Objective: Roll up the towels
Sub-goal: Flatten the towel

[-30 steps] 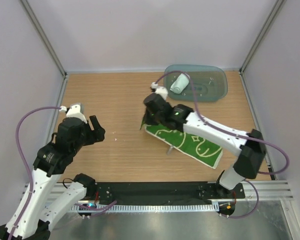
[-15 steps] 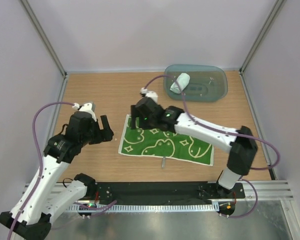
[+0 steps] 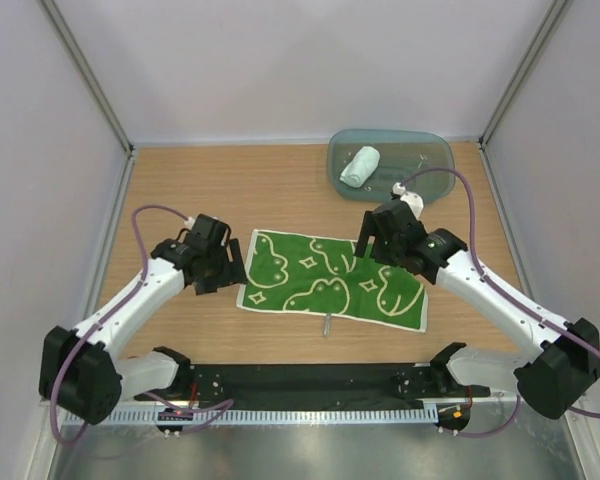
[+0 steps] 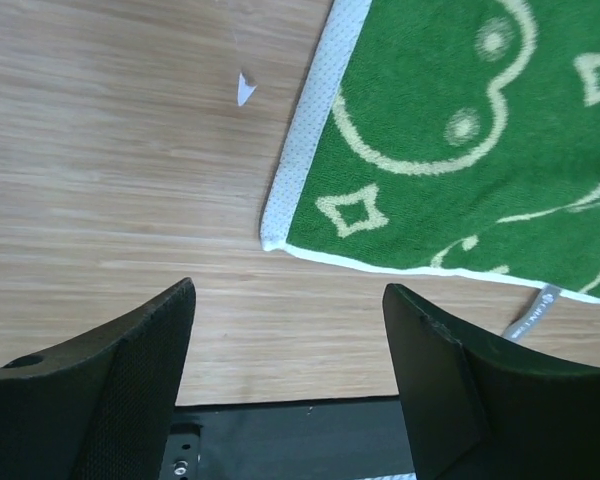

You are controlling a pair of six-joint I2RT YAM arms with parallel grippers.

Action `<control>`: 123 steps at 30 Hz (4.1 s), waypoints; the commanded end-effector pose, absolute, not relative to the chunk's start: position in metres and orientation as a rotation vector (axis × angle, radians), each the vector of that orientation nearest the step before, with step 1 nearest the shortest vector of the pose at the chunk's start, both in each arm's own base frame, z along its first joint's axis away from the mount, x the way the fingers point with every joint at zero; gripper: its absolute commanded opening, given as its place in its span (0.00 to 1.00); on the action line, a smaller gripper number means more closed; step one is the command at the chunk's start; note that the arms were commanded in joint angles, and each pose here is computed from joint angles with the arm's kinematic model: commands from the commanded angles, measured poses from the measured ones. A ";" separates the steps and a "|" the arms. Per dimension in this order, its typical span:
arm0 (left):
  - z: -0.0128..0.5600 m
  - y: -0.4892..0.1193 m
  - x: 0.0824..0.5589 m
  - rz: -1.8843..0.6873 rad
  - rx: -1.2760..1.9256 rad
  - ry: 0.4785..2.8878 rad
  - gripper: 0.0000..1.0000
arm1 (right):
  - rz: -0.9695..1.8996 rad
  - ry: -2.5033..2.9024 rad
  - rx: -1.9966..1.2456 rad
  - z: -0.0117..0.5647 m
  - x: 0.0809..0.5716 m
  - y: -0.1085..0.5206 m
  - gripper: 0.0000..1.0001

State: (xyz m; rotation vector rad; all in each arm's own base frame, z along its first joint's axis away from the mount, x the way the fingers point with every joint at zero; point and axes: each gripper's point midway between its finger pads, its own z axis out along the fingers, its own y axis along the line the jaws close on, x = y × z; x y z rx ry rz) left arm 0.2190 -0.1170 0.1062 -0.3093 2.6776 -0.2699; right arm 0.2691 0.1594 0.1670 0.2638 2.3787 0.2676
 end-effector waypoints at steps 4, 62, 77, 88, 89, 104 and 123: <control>0.070 -0.136 0.232 -0.330 -0.418 2.721 0.68 | 0.204 2.392 0.295 0.160 0.262 0.122 0.88; 0.021 -0.065 0.213 -0.124 -0.871 2.726 0.00 | 0.223 2.860 0.491 0.033 0.118 0.114 0.62; 0.019 -0.065 0.212 -0.124 -0.864 2.721 0.00 | 0.180 2.906 0.484 0.006 0.118 0.115 0.41; 0.031 -0.070 0.219 -0.176 -0.842 2.696 0.00 | 0.185 2.853 0.436 0.024 0.132 0.117 0.01; 0.034 -0.070 0.219 -0.186 -0.838 2.697 0.00 | 0.207 2.824 0.429 0.033 0.139 0.120 0.01; 0.183 -0.070 0.226 -0.324 -0.596 2.473 0.00 | 0.319 2.484 0.331 0.194 0.200 0.126 0.01; 0.300 -0.111 0.361 -0.513 -0.403 2.364 0.00 | 0.540 2.364 0.374 0.291 0.371 0.126 0.01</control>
